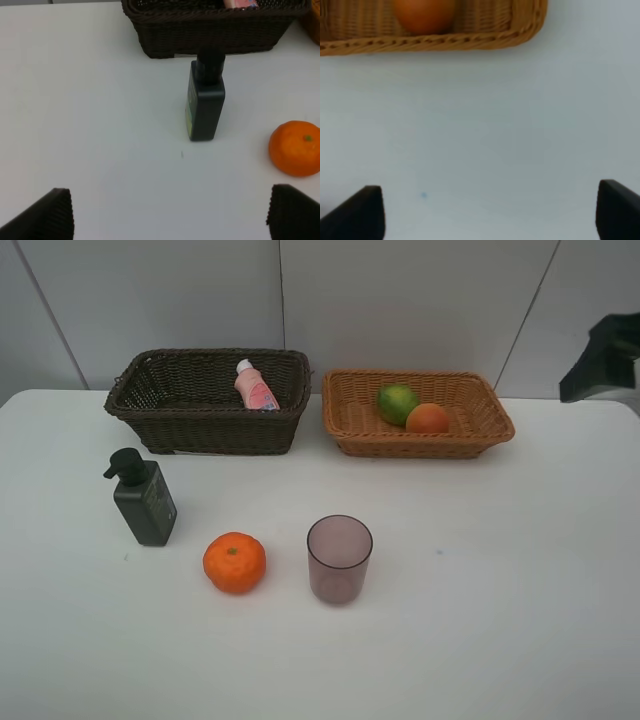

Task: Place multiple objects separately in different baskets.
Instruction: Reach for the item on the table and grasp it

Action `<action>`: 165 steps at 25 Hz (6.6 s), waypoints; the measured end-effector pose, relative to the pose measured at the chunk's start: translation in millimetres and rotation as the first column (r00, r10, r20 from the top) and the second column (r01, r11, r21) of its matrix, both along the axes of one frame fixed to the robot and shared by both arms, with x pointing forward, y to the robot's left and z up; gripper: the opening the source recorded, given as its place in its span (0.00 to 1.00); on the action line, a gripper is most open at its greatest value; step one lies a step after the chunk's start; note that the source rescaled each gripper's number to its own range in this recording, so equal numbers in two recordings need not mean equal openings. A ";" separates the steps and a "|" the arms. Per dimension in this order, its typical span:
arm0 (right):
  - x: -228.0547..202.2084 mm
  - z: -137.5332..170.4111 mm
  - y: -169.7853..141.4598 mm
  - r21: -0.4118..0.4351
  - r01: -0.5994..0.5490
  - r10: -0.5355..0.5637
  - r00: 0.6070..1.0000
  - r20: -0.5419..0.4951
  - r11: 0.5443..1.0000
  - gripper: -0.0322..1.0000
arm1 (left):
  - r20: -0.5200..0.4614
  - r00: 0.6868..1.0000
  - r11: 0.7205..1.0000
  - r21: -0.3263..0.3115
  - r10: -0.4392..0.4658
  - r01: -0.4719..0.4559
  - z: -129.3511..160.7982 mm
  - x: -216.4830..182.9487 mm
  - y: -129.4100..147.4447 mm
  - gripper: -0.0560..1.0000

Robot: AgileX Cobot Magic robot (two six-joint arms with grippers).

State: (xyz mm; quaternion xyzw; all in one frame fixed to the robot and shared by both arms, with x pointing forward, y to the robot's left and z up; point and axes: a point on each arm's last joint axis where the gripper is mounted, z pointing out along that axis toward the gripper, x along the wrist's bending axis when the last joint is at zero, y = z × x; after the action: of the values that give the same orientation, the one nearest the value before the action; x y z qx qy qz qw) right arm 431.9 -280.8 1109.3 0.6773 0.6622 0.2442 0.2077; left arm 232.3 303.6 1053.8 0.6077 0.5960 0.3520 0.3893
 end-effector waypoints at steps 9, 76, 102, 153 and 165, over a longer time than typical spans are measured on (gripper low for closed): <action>-133.8 46.8 -13.8 -0.028 -0.043 0.049 0.960 0.275 0.999 0.80 | 0.000 1.000 1.000 0.000 0.000 0.000 0.0 0.0 0.0 1.00; -201.7 -50.2 -17.7 -0.021 0.049 -0.034 0.889 0.456 0.999 0.80 | 0.000 1.000 1.000 0.000 0.000 0.000 0.0 0.0 0.0 1.00; -201.7 -50.2 -17.7 -0.021 0.049 -0.034 0.889 0.456 0.999 0.80 | -0.029 0.999 1.000 -0.020 -0.019 0.018 45.6 58.4 -7.1 1.00; -201.7 -50.2 -17.7 -0.021 0.049 -0.034 0.889 0.456 0.999 0.80 | -0.789 0.612 0.995 0.090 0.050 0.035 -113.7 335.3 -110.0 1.00; -201.7 -50.2 -17.7 -0.021 0.049 -0.034 0.889 0.456 0.999 0.80 | -0.789 0.611 0.996 0.089 0.062 0.015 -129.5 340.9 -111.8 0.55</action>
State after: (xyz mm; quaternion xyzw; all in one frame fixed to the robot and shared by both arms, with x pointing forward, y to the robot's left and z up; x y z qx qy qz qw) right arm 230.3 -298.5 1059.1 0.6118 0.5842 0.3812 0.3729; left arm 573.2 191.9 924.2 0.7092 0.6985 0.0786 0.0554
